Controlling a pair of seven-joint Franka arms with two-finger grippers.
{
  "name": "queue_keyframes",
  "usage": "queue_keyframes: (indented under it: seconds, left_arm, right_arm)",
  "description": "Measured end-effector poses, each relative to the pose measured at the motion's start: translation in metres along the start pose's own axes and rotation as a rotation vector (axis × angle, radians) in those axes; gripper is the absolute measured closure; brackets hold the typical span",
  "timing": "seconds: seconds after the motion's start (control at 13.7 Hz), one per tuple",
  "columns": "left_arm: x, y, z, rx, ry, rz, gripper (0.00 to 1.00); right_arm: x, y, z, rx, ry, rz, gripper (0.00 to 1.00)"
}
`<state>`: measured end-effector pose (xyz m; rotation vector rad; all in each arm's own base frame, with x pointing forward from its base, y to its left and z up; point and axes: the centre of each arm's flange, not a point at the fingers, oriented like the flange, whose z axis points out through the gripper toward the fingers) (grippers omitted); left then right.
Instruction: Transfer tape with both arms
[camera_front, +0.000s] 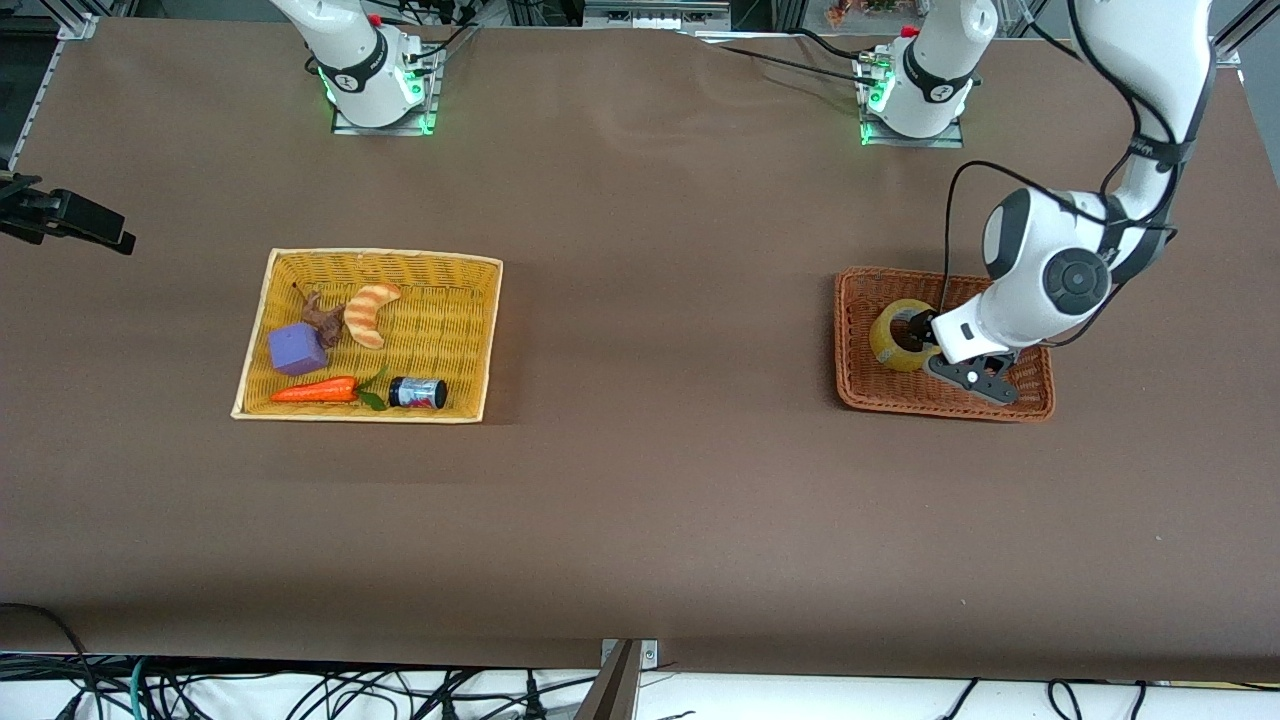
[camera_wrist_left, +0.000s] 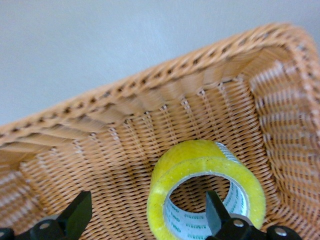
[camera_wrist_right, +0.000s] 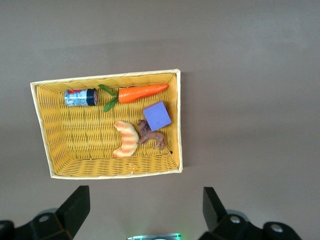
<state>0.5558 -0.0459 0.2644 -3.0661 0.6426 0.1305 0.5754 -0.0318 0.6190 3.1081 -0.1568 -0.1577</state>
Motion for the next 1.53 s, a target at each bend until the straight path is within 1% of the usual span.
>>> queue_keyframes:
  seconds: [0.15, 0.29, 0.58, 0.8, 0.87, 1.02, 1.31, 1.53]
  left_arm:
    - [0.005, -0.002, -0.047, 0.025, 0.063, -0.001, 0.0]
    - [0.009, -0.005, -0.109, 0.041, 0.094, -0.005, 0.0]
    - [0.008, -0.01, -0.253, 0.056, 0.11, -0.018, 0.0]
    - [-0.002, -0.01, -0.326, 0.057, 0.112, -0.035, 0.0]
    - [-0.005, -0.011, -0.342, 0.06, 0.122, -0.051, 0.0]
    - [-0.005, -0.01, -0.354, 0.06, 0.136, -0.098, 0.0]
    - [0.001, -0.008, -0.346, 0.05, 0.124, -0.167, 0.0]
    - [0.004, -0.005, -0.344, 0.047, 0.121, -0.186, 0.0]
  right_arm:
    - [0.0, 0.0, 0.0, 0.0, 0.0, 0.0, 0.0]
    - [0.0, 0.0, 0.0, 0.0, -0.001, -0.001, 0.0]
    - [0.0, 0.0, 0.0, 0.0, -0.001, -0.001, 0.0]
    - [0.0, 0.0, 0.001, 0.0, -0.001, -0.001, 0.0]
    - [0.0, 0.0, 0.001, 0.0, -0.001, -0.001, 0.0]
    - [0.0, 0.0, 0.001, 0.0, -0.001, -0.001, 0.0]
    - [0.0, 0.0, 0.001, 0.0, -0.001, -0.001, 0.0]
    - [0.0, 0.0, 0.001, 0.0, -0.001, -0.001, 0.0]
